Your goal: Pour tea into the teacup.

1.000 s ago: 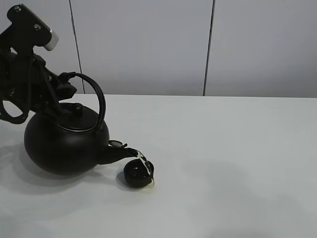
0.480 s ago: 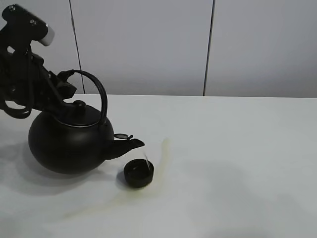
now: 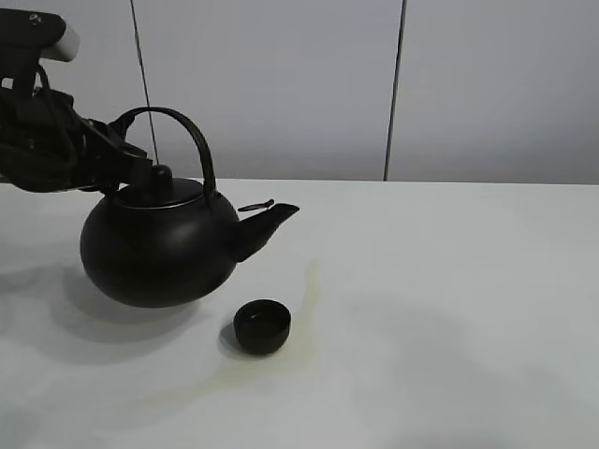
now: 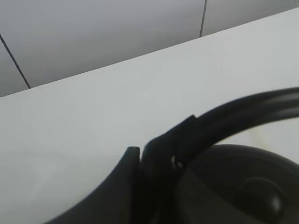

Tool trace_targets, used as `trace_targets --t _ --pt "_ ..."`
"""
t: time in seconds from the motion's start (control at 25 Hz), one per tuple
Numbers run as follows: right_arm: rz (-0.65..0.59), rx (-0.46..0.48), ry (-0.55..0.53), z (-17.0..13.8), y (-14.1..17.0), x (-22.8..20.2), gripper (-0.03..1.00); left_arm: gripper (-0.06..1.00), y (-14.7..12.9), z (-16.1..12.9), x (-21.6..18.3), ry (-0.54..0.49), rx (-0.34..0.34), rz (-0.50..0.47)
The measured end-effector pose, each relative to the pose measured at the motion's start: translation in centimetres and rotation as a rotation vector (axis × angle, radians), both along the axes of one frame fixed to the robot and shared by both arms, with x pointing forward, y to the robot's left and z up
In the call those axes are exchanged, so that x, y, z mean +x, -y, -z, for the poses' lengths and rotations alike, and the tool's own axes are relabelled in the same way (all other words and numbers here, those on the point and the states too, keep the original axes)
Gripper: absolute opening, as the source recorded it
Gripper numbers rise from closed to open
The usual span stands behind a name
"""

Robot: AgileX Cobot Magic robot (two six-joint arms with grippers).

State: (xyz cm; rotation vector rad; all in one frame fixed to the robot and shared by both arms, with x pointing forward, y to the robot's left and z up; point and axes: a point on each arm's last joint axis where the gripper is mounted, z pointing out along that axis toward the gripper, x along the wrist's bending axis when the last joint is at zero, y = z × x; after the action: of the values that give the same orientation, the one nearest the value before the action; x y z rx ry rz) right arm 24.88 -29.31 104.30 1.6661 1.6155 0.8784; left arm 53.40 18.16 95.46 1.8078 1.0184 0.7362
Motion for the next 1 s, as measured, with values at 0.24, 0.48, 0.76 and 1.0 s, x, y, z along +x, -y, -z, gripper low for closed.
trace_targets --t 0.24,0.48,0.76,1.0 --pt "0.000 0.000 0.000 0.0 0.0 0.0 0.49 0.10 -1.2 -0.7 0.6 0.020 -0.126 -0.002" --pt "0.000 0.000 0.000 0.0 0.0 0.0 0.49 0.10 -3.3 -0.8 0.3 0.061 -0.253 0.042" --pt "0.000 0.000 0.000 0.0 0.0 0.0 0.49 0.10 -6.3 1.2 -2.2 0.043 -0.276 0.039" --pt "0.000 0.000 0.000 0.0 0.0 0.0 0.49 0.10 -6.6 2.2 -3.4 0.068 -0.165 0.091"
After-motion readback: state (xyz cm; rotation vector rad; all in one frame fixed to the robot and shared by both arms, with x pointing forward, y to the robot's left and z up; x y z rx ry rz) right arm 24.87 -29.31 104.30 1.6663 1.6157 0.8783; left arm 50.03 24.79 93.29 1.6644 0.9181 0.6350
